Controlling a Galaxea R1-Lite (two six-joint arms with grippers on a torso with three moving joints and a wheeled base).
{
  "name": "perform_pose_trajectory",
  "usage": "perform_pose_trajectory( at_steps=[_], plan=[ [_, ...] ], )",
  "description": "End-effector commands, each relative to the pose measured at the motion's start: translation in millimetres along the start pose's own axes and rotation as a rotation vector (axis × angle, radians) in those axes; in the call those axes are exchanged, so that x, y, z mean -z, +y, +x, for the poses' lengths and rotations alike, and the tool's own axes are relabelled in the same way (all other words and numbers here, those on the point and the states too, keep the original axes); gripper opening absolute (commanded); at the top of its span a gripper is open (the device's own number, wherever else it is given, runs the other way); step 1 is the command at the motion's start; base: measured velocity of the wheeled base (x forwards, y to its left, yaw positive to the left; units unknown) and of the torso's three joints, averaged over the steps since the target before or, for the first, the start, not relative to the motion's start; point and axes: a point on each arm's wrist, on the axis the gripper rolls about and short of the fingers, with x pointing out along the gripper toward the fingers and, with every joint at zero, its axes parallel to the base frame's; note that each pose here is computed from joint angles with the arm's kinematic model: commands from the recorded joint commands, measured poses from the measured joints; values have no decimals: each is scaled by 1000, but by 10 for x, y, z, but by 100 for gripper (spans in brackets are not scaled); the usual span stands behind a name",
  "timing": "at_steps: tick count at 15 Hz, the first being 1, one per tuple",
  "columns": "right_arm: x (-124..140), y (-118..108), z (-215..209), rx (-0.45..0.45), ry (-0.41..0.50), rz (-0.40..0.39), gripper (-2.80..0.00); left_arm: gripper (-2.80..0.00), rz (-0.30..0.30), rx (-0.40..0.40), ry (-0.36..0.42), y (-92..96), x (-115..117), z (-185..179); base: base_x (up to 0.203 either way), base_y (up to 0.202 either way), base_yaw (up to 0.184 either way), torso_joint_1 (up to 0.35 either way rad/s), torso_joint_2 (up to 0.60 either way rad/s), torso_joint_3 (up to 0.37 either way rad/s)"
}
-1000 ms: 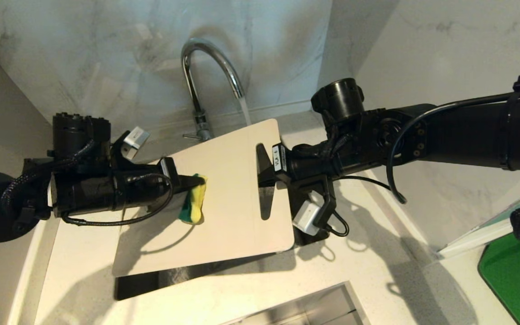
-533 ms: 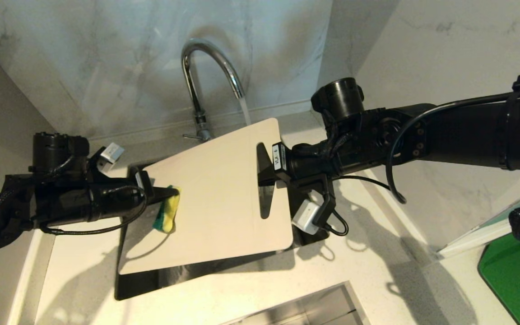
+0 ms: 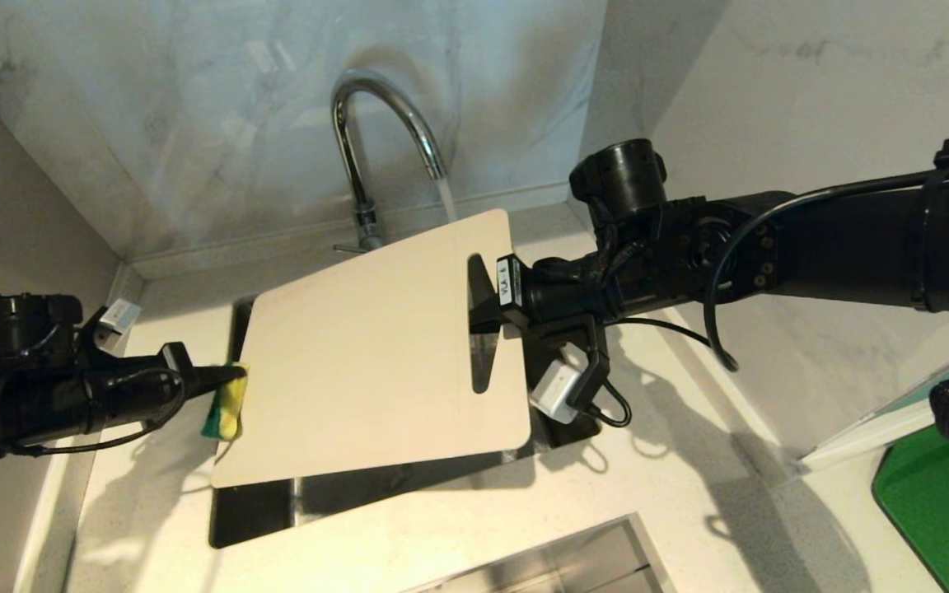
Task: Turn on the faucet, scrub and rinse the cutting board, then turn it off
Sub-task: Scrub the cutting board underwater
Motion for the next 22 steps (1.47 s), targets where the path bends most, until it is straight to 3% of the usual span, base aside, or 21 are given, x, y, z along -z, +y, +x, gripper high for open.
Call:
perform_pose_trajectory(
  at_steps=[1,4,9,14,18,22],
  plan=[
    [-6,8,6,1,-5,-12,-280,-280,-10,2,-5,35,-22,-23,0,0,0,0,0,0],
    [-3,7,-3,1,-3,-13,-280,-280,-20,71,7,-230,19,-29,0,0,0,0,0,0],
    [9,-14,-12,5,2,-11,-280,-280,2,264,119,-1149,261,-30,0,0,0,0,0,0],
    [10,-3,-15,3,3,-2,-280,-280,69,320,173,-1801,698,48,0,0,0,0,0,0],
    [26,22,-27,-2,9,3,-280,-280,87,301,151,-1965,790,38,0,0,0,0,0,0],
    [27,17,-32,-1,10,5,-280,-280,77,228,131,-1881,855,103,0,0,0,0,0,0]
  ],
)
